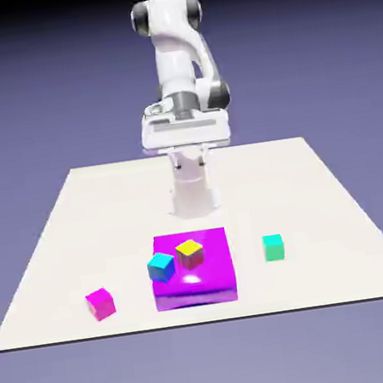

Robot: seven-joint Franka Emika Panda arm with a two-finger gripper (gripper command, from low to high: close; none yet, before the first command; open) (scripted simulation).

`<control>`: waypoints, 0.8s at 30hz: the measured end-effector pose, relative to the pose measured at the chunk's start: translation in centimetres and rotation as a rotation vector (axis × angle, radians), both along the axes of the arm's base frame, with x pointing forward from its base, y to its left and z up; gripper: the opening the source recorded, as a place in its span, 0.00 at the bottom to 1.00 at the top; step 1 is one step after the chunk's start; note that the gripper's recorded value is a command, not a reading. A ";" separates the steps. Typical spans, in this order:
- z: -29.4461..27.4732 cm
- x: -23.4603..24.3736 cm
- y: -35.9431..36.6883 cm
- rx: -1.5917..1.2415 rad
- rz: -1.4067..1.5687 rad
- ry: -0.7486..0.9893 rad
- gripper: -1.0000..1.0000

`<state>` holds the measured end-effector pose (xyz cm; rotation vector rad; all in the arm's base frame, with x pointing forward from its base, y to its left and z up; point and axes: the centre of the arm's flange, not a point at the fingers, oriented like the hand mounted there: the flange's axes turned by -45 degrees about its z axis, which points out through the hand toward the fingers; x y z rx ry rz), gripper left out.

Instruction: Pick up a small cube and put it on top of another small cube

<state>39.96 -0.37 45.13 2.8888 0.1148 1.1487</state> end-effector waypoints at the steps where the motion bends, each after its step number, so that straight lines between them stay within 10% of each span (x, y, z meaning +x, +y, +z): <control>1: -0.6 0.8 -0.7 -0.021 0.011 0.033 0.50; 24: -22.9 9.4 -23.2 -0.269 0.426 0.847 0.50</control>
